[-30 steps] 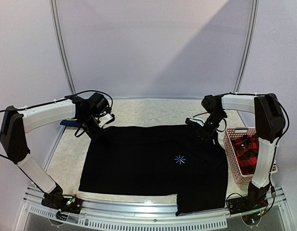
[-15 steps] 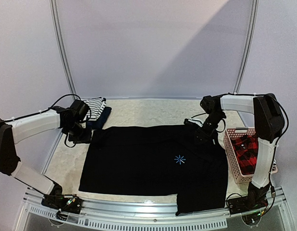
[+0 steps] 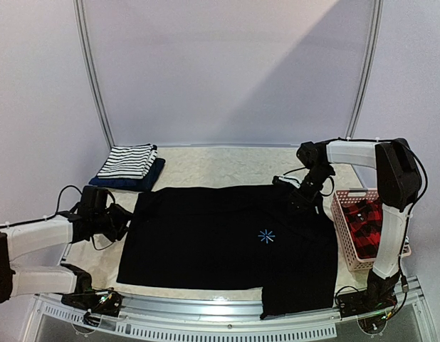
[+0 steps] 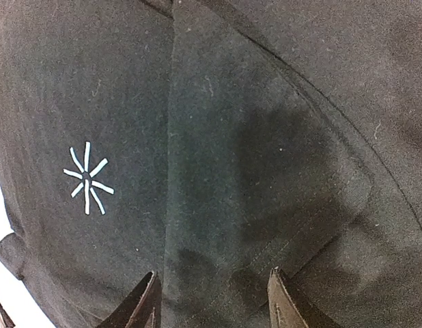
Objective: Fold and stack the mixed laundry pile
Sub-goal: Adjust the 1/3-folded T-shirt at the center of the board.
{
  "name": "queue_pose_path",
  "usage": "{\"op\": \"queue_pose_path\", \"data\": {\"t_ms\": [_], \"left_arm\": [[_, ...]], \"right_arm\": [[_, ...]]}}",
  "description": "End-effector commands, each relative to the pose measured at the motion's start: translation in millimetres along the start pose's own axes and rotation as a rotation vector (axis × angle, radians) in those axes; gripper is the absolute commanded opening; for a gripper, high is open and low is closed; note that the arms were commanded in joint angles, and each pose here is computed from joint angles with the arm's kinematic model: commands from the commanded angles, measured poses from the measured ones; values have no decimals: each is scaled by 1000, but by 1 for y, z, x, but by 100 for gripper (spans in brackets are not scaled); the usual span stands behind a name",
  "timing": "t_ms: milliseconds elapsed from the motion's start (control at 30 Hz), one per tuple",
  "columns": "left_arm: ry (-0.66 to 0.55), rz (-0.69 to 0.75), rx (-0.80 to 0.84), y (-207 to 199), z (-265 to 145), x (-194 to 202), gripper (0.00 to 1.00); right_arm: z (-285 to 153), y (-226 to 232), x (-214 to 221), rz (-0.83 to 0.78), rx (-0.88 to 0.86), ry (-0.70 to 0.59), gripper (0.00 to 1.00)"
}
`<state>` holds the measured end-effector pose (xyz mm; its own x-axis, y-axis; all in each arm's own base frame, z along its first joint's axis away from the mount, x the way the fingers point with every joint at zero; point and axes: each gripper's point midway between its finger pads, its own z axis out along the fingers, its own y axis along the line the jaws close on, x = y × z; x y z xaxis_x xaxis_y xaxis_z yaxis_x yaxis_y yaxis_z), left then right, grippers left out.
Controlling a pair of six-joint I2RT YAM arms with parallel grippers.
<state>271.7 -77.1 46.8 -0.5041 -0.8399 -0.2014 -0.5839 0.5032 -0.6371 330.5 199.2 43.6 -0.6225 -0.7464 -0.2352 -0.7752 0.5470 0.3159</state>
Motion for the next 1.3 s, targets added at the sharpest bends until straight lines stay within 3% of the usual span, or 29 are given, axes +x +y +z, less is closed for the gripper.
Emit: {"op": "queue_pose_path", "data": {"t_ms": [0,167,367,533,700,867,1067,1267], "left_arm": [[-142,-262,235,-34,-13,-29,55],[-109,-446,312,-35,-1,-27,57],[-16,-492,366,-66,22,-24,57],[-5,-531,326,-58,38,-22,55],[-16,-548,305,-52,44,-23,48],[-44,-524,281,-45,51,-32,30],[-56,-341,252,-59,61,-50,5],[-41,156,106,-106,44,-72,1]], "right_arm": [[8,5,4,-6,-31,17,53],[11,4,5,-4,-38,24,53],[10,6,6,-2,-38,27,53],[9,5,7,-6,-31,28,54],[10,4,7,-9,-28,33,53],[12,4,8,-10,-32,37,54],[15,2,12,-8,-29,58,53],[21,-1,20,4,-28,86,53]]}}
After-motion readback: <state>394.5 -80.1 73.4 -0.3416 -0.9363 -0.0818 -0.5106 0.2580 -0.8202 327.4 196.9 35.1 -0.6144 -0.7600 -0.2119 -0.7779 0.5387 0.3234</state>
